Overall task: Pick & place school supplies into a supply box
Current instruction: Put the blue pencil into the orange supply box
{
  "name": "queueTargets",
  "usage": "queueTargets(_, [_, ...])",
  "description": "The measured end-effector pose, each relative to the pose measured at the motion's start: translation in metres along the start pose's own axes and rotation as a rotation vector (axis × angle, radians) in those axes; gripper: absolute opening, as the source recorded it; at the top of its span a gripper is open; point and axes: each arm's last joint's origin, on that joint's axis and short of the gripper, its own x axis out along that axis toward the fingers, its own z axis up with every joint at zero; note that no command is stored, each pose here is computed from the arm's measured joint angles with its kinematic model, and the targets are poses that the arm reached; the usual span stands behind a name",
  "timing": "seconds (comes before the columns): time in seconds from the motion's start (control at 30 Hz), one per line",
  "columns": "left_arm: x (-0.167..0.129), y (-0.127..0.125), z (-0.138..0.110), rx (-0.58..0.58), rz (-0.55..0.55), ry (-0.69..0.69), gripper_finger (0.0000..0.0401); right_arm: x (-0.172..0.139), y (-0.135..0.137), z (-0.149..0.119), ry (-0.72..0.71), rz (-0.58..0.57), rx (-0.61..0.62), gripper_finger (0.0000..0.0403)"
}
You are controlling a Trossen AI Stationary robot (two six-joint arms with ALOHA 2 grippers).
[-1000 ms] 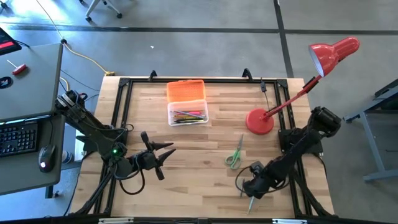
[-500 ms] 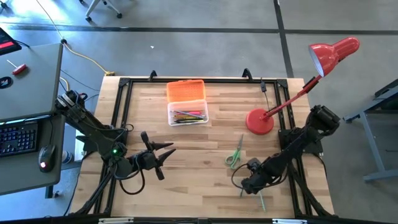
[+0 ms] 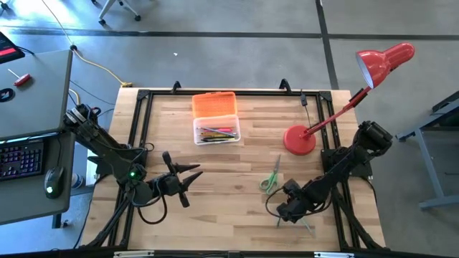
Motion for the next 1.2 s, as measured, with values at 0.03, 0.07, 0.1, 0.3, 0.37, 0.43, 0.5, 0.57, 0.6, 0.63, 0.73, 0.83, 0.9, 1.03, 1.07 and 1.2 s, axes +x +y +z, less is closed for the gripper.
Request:
queueTargets(0.03, [0.0,0.0,0.0,0.0,0.0,0.0,0.014,0.0,-0.001,0.003,-0.017,-0.009,0.003,0.0003])
queueTargets(0.07, [0.0,0.0,0.0,0.0,0.0,0.0,0.014,0.0,-0.001,0.005,-0.038,-0.018,0.002,0.0004])
queueTargets(0.1, [0.0,0.0,0.0,0.0,0.0,0.0,0.014,0.0,-0.002,0.008,-0.062,-0.03,-0.003,0.0006])
queueTargets(0.3, [0.0,0.0,0.0,0.0,0.0,0.0,0.014,0.001,-0.011,0.029,-0.229,-0.124,-0.033,0.0006])
queueTargets(0.37, [0.0,0.0,0.0,0.0,0.0,0.0,0.014,0.001,-0.011,0.035,-0.257,-0.132,-0.051,0.0005])
queueTargets(0.43, [0.0,0.0,0.0,0.0,0.0,0.0,0.014,0.001,-0.01,0.038,-0.262,-0.137,-0.08,0.0007])
queueTargets(0.5, [0.0,0.0,0.0,0.0,0.0,0.0,0.014,0.001,-0.01,0.04,-0.255,-0.138,-0.103,0.0013])
queueTargets(0.57, [0.0,0.0,0.0,0.0,0.0,0.0,0.014,0.002,-0.01,0.041,-0.244,-0.139,-0.109,0.0023])
queueTargets(0.6, [0.0,0.0,0.0,0.0,0.0,0.0,0.014,0.002,-0.01,0.041,-0.241,-0.139,-0.109,0.003])
queueTargets(0.63, [0.0,0.0,0.0,-0.001,0.0,0.0,0.014,0.002,-0.01,0.041,-0.238,-0.139,-0.109,0.0037])
queueTargets(0.73, [0.0,0.0,0.0,0.0,0.0,0.0,0.014,0.001,-0.009,0.04,-0.25,-0.135,-0.115,0.0064])
queueTargets(0.83, [0.0,0.0,0.0,-0.001,0.0,0.0,0.014,0.004,-0.009,0.038,-0.278,-0.102,-0.12,0.009])
queueTargets(0.9, [0.0,0.0,0.0,0.0,0.0,0.0,0.014,0.011,-0.011,0.035,-0.284,-0.064,-0.124,0.0104])
queueTargets(1.03, [0.0,0.0,0.0,-0.001,0.0,0.0,0.014,0.029,-0.026,0.029,-0.34,-0.003,-0.088,0.012])
queueTargets(1.07, [0.0,0.0,0.0,-0.001,-0.001,0.0,0.014,0.031,-0.029,0.027,-0.362,0.013,-0.06,0.0121])
queueTargets(1.2, [0.0,0.0,0.0,-0.001,-0.012,-0.004,0.014,0.037,-0.037,0.014,-0.451,0.025,-0.158,0.0116])
